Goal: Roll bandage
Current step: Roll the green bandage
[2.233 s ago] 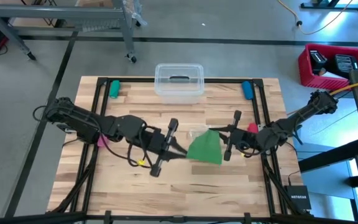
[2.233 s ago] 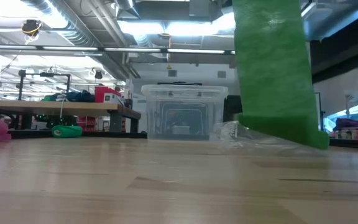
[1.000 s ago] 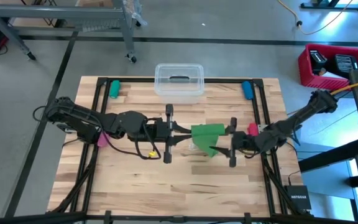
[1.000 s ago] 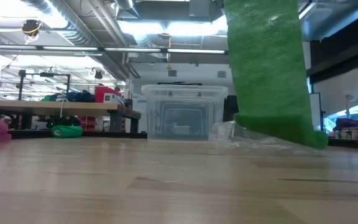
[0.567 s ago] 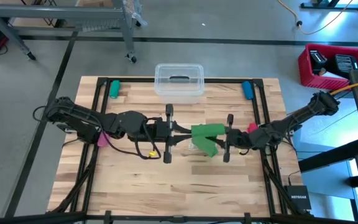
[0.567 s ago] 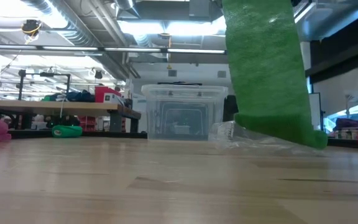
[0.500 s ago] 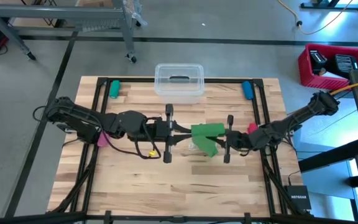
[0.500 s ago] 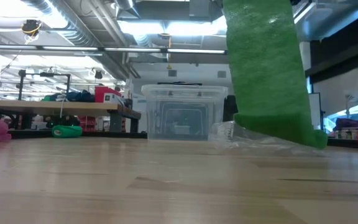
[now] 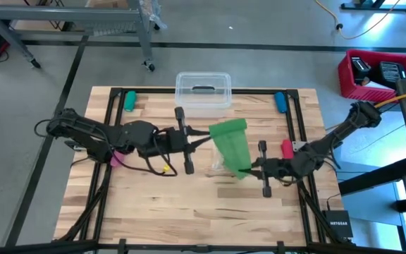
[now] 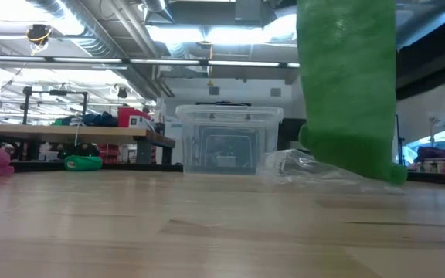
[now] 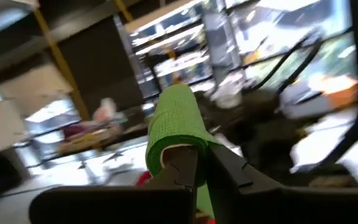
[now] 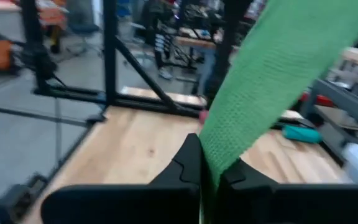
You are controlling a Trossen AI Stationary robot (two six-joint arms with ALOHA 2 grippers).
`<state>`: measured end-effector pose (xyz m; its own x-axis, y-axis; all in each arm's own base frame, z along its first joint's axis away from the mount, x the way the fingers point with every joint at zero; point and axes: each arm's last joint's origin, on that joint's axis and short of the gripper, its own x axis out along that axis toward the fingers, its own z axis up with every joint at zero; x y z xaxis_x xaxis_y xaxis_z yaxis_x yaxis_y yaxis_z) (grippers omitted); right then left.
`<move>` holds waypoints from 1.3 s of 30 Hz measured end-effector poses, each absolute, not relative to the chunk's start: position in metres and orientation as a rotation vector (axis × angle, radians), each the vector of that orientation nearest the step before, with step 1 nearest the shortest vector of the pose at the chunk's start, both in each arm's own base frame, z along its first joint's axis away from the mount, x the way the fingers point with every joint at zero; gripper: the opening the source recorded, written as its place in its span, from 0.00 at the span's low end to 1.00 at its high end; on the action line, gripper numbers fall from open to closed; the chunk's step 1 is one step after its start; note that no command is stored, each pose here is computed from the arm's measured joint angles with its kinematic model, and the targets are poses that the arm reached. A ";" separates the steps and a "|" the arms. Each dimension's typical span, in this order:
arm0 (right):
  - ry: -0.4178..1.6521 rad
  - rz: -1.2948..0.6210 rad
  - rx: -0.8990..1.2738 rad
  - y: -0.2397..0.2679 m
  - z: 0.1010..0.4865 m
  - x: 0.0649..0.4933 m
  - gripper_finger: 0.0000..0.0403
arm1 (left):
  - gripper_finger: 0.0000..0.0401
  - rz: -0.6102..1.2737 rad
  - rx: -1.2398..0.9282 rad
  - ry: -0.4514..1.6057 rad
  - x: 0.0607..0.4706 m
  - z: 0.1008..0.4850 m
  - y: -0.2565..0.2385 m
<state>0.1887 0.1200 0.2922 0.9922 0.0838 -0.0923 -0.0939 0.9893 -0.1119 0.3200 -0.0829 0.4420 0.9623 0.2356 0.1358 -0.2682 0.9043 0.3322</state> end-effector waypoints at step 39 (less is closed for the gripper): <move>-0.058 0.339 -0.253 0.175 0.448 0.190 0.01 | 0.01 0.383 0.738 0.316 0.386 0.348 -0.095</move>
